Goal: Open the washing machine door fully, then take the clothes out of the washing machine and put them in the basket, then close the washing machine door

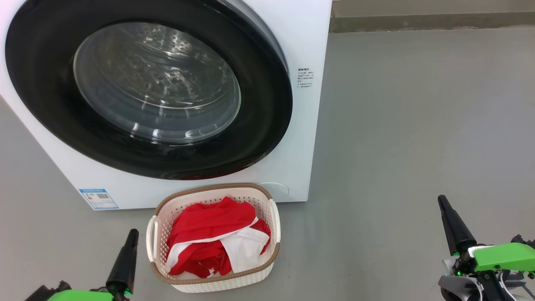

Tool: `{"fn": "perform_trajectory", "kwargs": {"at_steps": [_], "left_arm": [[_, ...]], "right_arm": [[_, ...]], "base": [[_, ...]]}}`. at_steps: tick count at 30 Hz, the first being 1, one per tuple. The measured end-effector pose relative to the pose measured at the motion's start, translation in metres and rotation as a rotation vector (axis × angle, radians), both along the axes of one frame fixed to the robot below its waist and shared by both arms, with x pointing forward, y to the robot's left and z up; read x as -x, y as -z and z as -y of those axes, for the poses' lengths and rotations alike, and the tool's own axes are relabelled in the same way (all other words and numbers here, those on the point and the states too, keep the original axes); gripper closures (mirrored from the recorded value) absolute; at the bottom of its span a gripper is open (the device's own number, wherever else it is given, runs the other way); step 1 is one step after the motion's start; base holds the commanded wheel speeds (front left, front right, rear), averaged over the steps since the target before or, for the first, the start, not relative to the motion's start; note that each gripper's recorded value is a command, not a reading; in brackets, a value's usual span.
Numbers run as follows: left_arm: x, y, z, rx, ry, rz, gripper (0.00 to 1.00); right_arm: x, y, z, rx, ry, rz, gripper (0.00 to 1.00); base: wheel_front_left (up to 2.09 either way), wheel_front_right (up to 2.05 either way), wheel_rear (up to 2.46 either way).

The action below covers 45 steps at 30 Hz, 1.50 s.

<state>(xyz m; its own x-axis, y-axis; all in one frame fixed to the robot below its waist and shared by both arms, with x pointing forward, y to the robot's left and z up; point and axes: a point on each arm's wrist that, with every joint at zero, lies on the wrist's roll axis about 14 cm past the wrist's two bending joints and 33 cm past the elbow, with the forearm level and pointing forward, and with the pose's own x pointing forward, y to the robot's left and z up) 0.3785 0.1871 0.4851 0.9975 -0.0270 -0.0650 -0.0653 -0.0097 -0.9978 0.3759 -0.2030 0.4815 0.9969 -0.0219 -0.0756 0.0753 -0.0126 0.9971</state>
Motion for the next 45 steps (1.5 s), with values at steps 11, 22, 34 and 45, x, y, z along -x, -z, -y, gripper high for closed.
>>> {"fn": "perform_trajectory", "kwargs": {"at_steps": [11,22,34,45], "left_arm": [[0.0000,0.0000,-0.0004,0.000,-0.001,0.000,1.00],[0.0000,0.0000,-0.0009,0.000,-0.003,0.000,1.00],[0.0000,0.0000,-0.0013,0.000,-0.004,0.000,1.00],[0.0001,0.0000,-0.0009,0.001,0.000,0.000,1.00]], "right_arm": [[0.0000,0.0000,0.0001,0.000,0.000,0.000,1.00],[0.0000,0.0000,0.0003,0.000,0.001,0.000,1.00],[0.0000,0.0000,0.0004,0.000,0.001,0.000,1.00],[0.0000,0.0000,0.0005,0.000,0.002,0.000,1.00]], "base": [[0.00,0.00,0.00],[0.00,0.00,0.00],[0.00,0.00,0.00],[0.00,0.00,0.00]]}}
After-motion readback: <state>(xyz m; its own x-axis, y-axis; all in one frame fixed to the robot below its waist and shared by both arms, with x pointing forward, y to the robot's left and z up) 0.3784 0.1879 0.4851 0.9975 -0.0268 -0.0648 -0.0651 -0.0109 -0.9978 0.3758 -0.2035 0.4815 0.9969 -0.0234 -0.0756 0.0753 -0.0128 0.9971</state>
